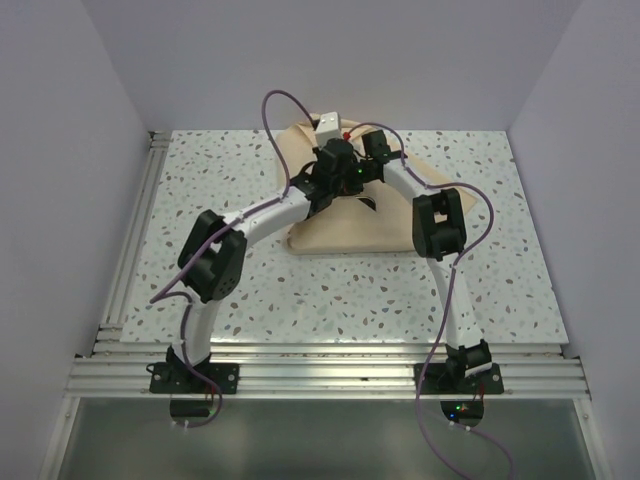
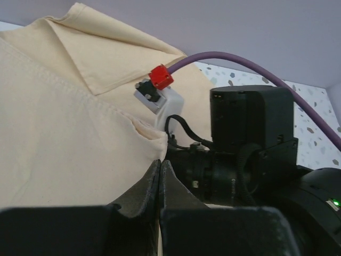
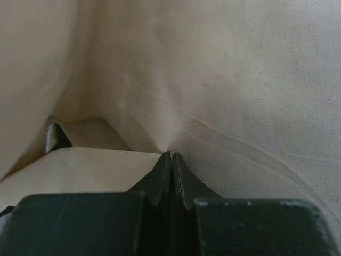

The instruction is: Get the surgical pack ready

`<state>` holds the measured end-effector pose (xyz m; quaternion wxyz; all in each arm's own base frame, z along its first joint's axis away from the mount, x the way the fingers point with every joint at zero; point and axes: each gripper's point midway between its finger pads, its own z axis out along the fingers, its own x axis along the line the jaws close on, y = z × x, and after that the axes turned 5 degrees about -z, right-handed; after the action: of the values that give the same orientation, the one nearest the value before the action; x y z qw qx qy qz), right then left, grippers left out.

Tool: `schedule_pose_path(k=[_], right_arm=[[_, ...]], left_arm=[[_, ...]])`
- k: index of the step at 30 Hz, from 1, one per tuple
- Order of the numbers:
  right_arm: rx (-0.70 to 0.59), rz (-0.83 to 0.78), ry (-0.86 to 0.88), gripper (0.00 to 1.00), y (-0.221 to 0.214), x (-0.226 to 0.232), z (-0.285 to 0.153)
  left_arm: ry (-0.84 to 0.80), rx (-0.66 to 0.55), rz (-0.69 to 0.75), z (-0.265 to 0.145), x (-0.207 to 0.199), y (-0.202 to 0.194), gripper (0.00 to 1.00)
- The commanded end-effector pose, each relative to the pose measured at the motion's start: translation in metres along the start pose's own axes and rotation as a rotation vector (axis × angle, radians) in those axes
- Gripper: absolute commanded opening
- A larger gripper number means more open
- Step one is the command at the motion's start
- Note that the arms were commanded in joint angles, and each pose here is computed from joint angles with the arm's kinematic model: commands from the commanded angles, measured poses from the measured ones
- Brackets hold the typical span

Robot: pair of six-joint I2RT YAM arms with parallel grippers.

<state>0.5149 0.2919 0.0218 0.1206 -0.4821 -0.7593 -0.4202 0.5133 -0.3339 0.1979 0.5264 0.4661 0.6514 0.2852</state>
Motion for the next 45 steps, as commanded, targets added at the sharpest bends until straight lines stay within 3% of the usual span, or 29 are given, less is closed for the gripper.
schedule_pose_path(k=[1, 11, 28, 41, 45], right_arm=[[0.1, 0.054, -0.065, 0.0, -0.042, -0.029, 0.023], [0.111, 0.07, -0.045, 0.0, -0.047, -0.03, 0.027], [0.066, 0.212, 0.2, 0.0, -0.043, -0.029, 0.02], [0.035, 0.385, 0.336, 0.0, -0.036, -0.035, 0.012], [0.029, 0.418, 0.351, 0.0, -0.035, -0.039, 0.012]], left_arm=[[-0.157, -0.07, -0.125, -0.005, -0.056, 0.026, 0.0], [-0.381, -0.085, -0.209, -0.031, -0.104, -0.008, 0.0], [-0.504, -0.067, -0.216, -0.04, -0.101, -0.043, 0.0], [-0.584, 0.044, -0.175, -0.035, -0.105, -0.092, 0.0], [-0.587, 0.068, -0.156, -0.033, -0.102, -0.104, 0.05]])
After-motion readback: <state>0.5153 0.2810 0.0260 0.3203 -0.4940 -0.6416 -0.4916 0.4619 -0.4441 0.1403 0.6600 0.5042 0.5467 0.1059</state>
